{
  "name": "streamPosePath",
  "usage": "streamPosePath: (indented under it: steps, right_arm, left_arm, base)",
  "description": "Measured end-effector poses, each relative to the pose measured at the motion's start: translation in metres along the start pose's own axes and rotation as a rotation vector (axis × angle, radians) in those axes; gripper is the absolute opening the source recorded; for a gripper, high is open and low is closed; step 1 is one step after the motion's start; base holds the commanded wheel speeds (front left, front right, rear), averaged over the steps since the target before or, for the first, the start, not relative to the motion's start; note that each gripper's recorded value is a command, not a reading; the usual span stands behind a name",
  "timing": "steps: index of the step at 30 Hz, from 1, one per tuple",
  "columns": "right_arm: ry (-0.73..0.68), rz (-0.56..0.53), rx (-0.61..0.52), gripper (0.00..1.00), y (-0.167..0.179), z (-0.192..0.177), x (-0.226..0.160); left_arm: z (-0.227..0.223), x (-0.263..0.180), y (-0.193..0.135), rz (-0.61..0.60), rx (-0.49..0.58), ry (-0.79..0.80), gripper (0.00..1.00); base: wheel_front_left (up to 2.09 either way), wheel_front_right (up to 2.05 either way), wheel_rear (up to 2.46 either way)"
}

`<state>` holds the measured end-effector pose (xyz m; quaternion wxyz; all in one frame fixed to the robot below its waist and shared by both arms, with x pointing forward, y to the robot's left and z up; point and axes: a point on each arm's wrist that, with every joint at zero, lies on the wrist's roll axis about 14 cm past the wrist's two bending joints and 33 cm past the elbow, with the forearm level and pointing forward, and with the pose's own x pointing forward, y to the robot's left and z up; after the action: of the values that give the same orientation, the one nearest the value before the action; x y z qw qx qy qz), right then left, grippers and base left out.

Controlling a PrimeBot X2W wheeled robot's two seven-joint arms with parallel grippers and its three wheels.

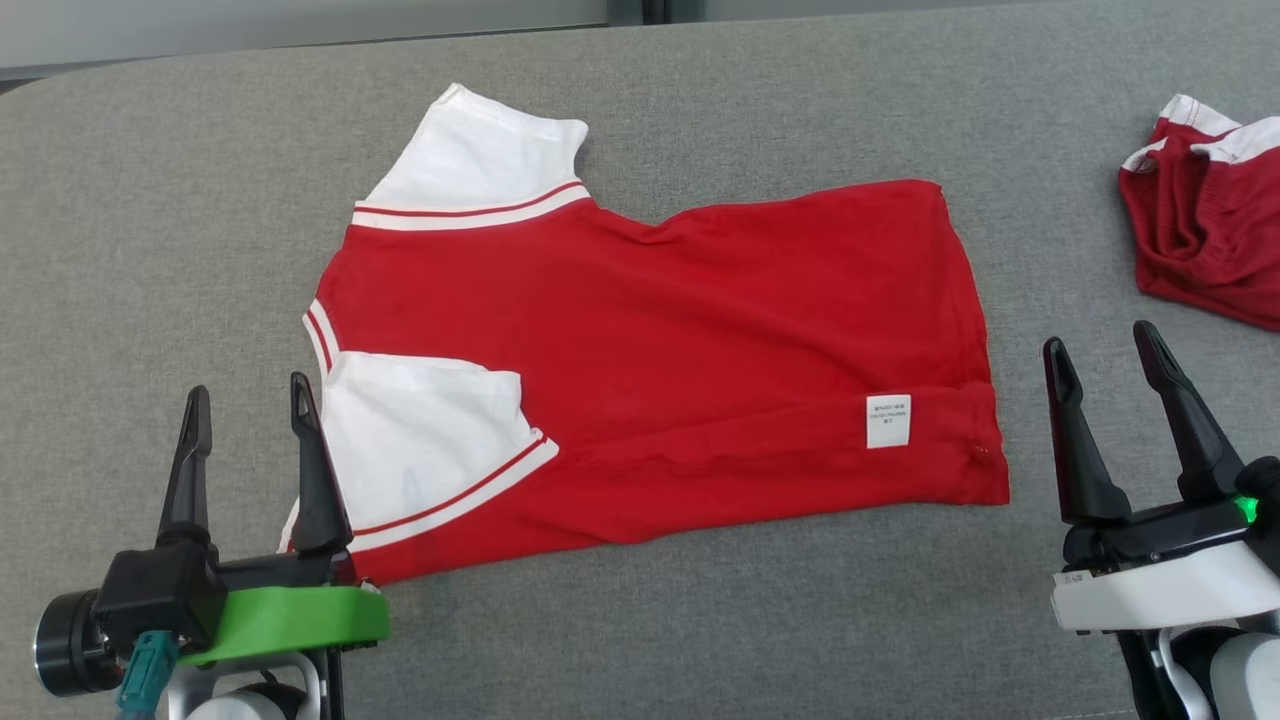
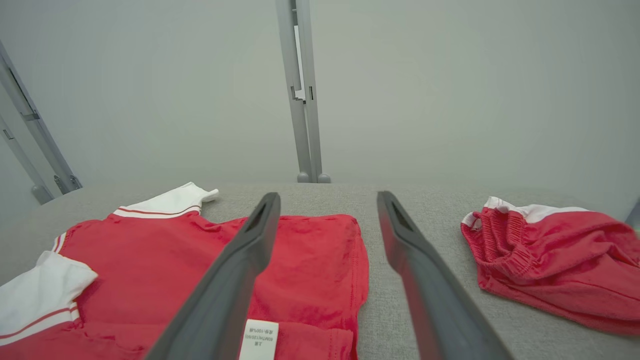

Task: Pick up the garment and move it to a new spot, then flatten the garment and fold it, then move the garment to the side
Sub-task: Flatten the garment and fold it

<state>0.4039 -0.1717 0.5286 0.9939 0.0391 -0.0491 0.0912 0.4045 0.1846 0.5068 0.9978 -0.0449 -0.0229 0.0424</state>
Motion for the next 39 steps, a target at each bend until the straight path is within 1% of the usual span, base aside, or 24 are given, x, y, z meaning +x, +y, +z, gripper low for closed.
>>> streamPosePath:
  steps: [5, 9, 11, 14, 16, 18, 20, 21, 27, 29, 32, 39]
  right_arm:
    - [0.008, -0.007, 0.006, 1.00, -0.001, -0.002, 0.002]
    - [0.022, -0.001, 0.015, 1.00, 0.000, -0.007, 0.007]
    - [0.026, 0.011, 0.020, 1.00, 0.003, -0.010, 0.014]
    - [0.039, 0.004, 0.023, 1.00, -0.001, -0.018, 0.021]
    - [0.050, 0.001, 0.031, 1.00, -0.002, -0.025, 0.025]
    - [0.058, 0.000, 0.037, 1.00, -0.004, -0.033, 0.031]
    - [0.068, -0.002, 0.042, 1.00, -0.005, -0.042, 0.035]
    - [0.072, -0.005, 0.047, 1.00, -0.006, -0.046, 0.037]
    - [0.128, -0.039, 0.073, 1.00, -0.015, -0.078, 0.038]
    - [0.143, -0.051, 0.077, 1.00, -0.018, -0.085, 0.036]
    - [0.168, -0.077, 0.077, 1.00, -0.026, -0.095, 0.031]
    - [0.228, -0.138, 0.070, 1.00, -0.043, -0.112, 0.016]
  left_arm:
    - [-0.004, 0.002, 0.002, -0.005, 0.016, 0.016, 1.00]
    - [-0.008, 0.022, -0.007, -0.051, 0.001, 0.056, 1.00]
    - [-0.006, 0.042, -0.016, -0.095, 0.000, 0.060, 1.00]
    - [-0.003, 0.079, -0.039, -0.185, -0.014, 0.065, 1.00]
    - [-0.007, 0.102, -0.053, -0.246, -0.013, 0.099, 1.00]
    - [-0.018, 0.128, -0.064, -0.296, -0.002, 0.151, 1.00]
    - [-0.030, 0.149, -0.071, -0.322, -0.037, 0.205, 1.00]
    - [-0.039, 0.160, -0.074, -0.335, -0.021, 0.240, 1.00]
    - [-0.090, 0.209, -0.077, -0.353, 0.016, 0.389, 1.00]
    - [-0.106, 0.218, -0.079, -0.348, 0.003, 0.421, 1.00]
    - [-0.132, 0.228, -0.079, -0.347, 0.013, 0.472, 1.00]
    - [-0.170, 0.241, -0.084, -0.350, 0.028, 0.521, 1.00]
  base:
    - [0.00, 0.00, 0.00]
    - [0.00, 0.00, 0.00]
    - [0.00, 0.00, 0.00]
    - [0.00, 0.00, 0.00]
    - [0.00, 0.00, 0.00]
    - [0.00, 0.00, 0.00]
    - [0.00, 0.00, 0.00]
    - [0.00, 0.00, 0.00]
    - [0.00, 0.00, 0.00]
    - [0.00, 0.00, 0.00]
    - [0.00, 0.00, 0.00]
    - [0.00, 0.00, 0.00]
